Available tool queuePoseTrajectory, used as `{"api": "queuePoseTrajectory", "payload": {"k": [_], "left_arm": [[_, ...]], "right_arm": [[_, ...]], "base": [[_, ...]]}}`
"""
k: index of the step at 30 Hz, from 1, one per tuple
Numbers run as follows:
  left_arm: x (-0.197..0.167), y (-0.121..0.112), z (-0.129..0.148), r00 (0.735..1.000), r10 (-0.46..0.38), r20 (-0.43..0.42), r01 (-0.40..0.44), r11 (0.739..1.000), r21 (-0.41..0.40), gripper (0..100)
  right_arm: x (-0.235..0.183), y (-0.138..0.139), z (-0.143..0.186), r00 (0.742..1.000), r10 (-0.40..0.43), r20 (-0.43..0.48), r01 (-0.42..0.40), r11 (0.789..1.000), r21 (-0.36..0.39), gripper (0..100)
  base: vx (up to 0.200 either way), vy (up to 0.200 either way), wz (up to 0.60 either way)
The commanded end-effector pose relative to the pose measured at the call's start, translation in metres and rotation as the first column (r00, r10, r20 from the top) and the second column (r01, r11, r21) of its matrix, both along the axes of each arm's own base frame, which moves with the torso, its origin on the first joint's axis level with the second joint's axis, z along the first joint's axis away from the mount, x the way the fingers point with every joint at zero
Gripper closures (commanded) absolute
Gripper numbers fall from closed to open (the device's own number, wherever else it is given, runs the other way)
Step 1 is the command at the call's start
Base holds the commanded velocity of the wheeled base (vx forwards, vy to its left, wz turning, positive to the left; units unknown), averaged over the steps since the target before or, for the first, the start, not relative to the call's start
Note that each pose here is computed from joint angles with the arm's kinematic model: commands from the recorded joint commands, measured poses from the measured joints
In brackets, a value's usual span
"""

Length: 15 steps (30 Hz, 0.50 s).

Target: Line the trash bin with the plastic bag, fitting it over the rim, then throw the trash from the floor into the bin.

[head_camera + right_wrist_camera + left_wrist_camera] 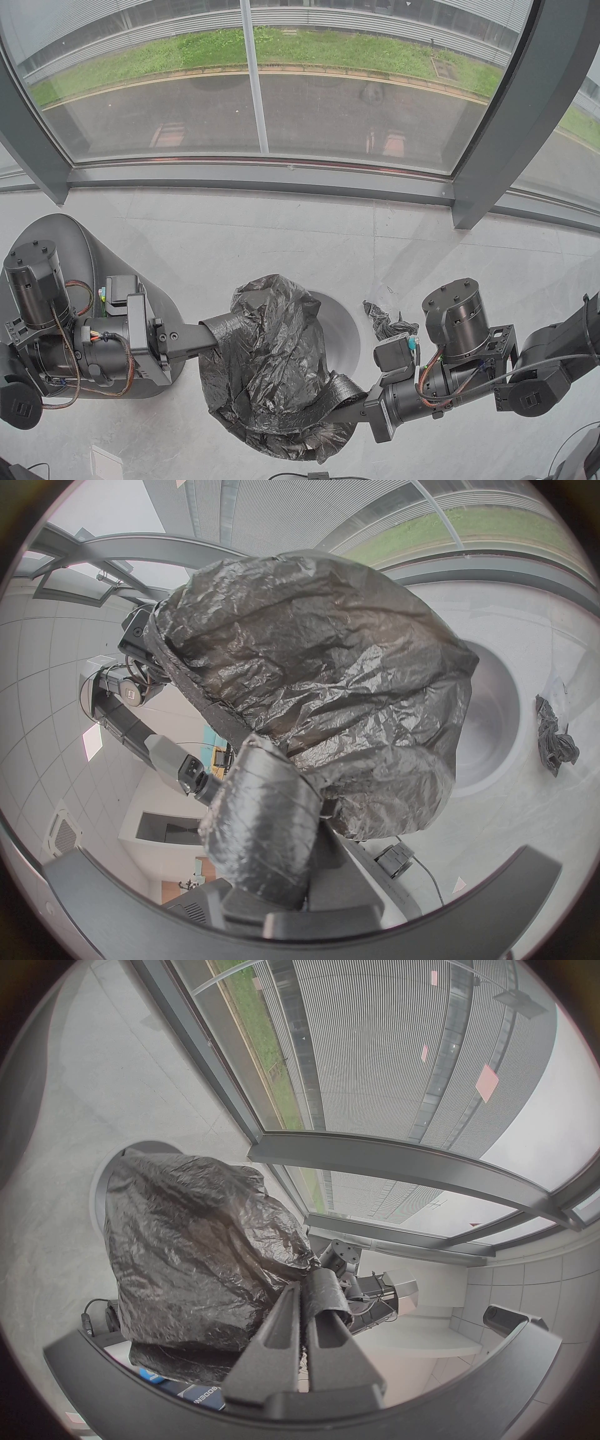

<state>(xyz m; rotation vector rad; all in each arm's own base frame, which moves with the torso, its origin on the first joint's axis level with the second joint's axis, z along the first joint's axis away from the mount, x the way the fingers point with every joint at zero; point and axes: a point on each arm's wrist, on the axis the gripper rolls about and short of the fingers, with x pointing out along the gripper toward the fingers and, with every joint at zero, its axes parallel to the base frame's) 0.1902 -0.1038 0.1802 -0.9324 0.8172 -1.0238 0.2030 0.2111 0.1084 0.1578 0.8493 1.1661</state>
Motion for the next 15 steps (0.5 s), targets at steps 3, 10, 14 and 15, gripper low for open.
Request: {"api": "queuePoseTrajectory", "payload": {"k": [3,10,14,15], "left_arm": [[0.020,-0.009,-0.015,0.999,0.008,-0.051,-0.008,1.000,-0.004,100],[0.036,-0.016,-0.027,0.998,0.011,-0.059,-0.013,1.000,-0.025,100],[0.042,-0.015,-0.032,0.998,0.023,-0.065,-0.024,0.999,-0.028,100],[0.042,-0.015,-0.032,0.998,0.023,-0.065,-0.024,0.999,-0.028,100]], "right_arm": [[0.016,-0.003,-0.024,0.999,-0.044,-0.025,0.043,0.999,-0.022,100],[0.030,-0.006,-0.032,0.994,-0.098,-0.038,0.098,0.995,0.002,100],[0.033,-0.007,-0.036,0.994,-0.108,-0.033,0.109,0.994,0.011,100],[0.033,-0.007,-0.036,0.994,-0.108,-0.033,0.109,0.994,0.011,100]], "base": [[0.000,0.000,0.00],[0.000,0.000,0.00],[0.000,0.000,0.00],[0.000,0.000,0.00]]}}
